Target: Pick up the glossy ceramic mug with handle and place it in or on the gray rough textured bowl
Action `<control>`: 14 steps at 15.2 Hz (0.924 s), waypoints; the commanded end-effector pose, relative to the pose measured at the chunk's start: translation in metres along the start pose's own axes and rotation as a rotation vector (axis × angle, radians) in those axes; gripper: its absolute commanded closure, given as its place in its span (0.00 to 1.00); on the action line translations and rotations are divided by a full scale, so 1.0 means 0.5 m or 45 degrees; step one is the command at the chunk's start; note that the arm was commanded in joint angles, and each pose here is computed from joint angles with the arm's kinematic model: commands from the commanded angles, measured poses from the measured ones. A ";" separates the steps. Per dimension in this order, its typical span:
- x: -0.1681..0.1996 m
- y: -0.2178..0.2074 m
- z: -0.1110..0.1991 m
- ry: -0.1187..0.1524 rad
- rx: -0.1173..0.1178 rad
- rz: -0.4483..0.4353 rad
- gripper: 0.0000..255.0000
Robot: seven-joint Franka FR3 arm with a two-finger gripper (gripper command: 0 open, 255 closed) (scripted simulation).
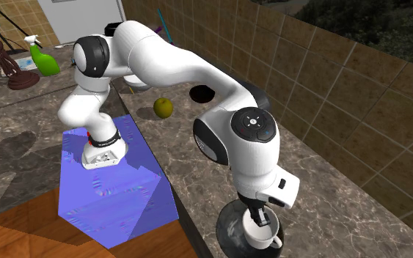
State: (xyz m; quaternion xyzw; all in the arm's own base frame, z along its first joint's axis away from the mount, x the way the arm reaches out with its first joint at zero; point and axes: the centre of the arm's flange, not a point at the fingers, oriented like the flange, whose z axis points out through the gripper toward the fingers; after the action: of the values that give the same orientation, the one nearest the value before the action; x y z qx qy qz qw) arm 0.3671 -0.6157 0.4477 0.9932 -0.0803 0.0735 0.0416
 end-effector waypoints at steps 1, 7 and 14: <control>0.000 0.000 0.000 0.001 -0.001 0.000 1.00; 0.000 0.000 0.000 0.001 -0.001 0.000 0.00; 0.000 0.000 -0.100 0.001 -0.001 0.000 0.00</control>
State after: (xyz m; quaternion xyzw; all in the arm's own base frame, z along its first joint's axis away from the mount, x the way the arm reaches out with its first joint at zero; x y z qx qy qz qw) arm 0.3615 -0.6110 0.4912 0.9931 -0.0803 0.0742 0.0423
